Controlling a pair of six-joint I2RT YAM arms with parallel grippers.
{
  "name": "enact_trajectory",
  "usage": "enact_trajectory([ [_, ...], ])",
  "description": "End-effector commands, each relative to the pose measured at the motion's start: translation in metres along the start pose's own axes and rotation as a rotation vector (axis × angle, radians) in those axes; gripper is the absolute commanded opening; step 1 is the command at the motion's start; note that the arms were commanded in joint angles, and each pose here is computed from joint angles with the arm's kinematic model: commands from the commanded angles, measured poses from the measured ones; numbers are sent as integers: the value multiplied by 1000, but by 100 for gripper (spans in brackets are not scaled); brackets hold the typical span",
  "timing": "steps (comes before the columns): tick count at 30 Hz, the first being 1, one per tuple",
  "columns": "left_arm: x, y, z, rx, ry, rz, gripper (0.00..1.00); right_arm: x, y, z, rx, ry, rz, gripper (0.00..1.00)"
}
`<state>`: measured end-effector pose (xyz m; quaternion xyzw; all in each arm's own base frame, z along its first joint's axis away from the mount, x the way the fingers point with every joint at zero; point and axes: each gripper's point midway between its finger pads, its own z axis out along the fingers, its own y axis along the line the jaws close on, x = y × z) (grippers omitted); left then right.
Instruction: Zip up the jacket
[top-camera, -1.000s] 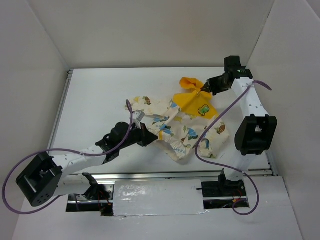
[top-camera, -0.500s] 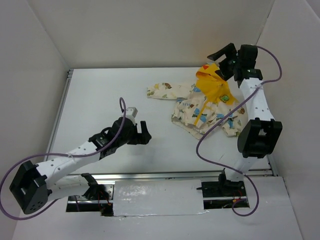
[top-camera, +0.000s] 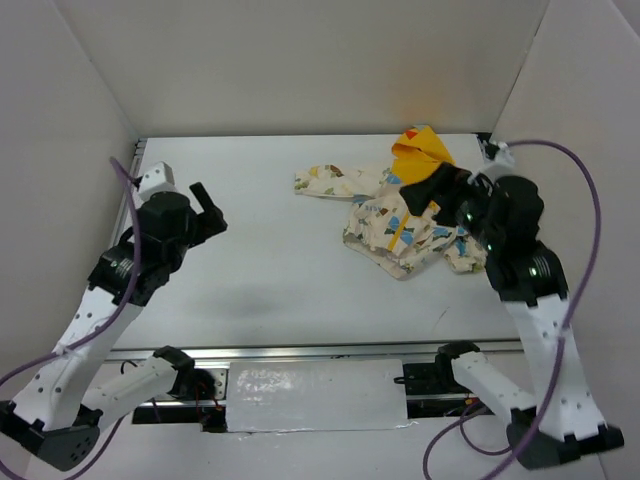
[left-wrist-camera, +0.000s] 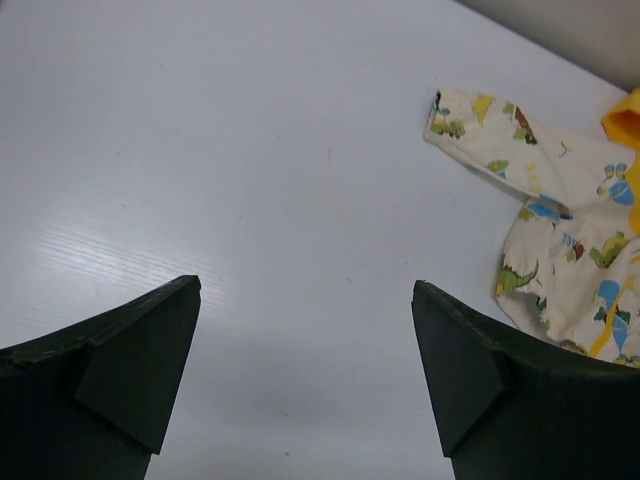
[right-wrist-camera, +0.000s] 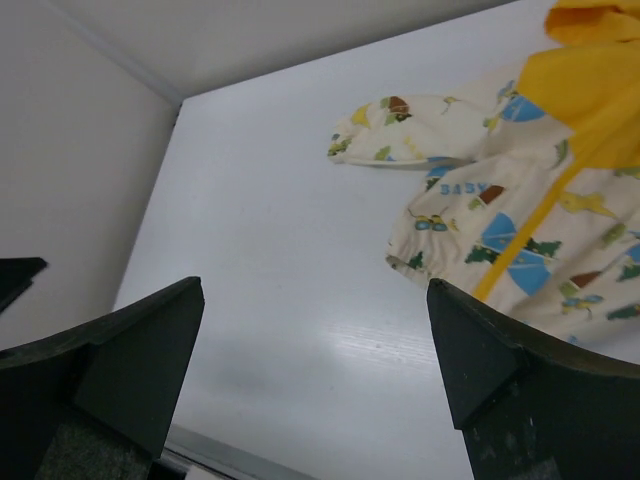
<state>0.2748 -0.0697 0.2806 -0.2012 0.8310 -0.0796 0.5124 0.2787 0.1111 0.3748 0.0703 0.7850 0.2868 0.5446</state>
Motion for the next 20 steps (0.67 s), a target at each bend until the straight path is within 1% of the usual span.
enact_trajectory([
  [1,-30,35,-32,-123,-78,68,99,15,-42,-40,191,-80,-87,100],
  [2,-36,43,-36,-162,-102,76,100,23,-35,-58,149,-119,-109,100],
  [4,-43,55,-50,-203,-115,89,99,26,-34,-75,128,-162,-134,100],
  [5,-46,61,-55,-221,-127,89,99,26,-31,-92,105,-199,-127,100],
  [7,-46,68,-67,-210,-143,82,100,28,-34,-108,114,-211,-123,100],
  [11,-40,81,-83,-178,-165,66,100,24,-30,-144,68,-266,-120,100],
  [15,-35,94,-91,-204,-178,55,100,22,-36,-157,101,-273,-120,100],
  [20,-33,94,-91,-204,-168,57,99,22,-35,-159,98,-272,-118,100],
])
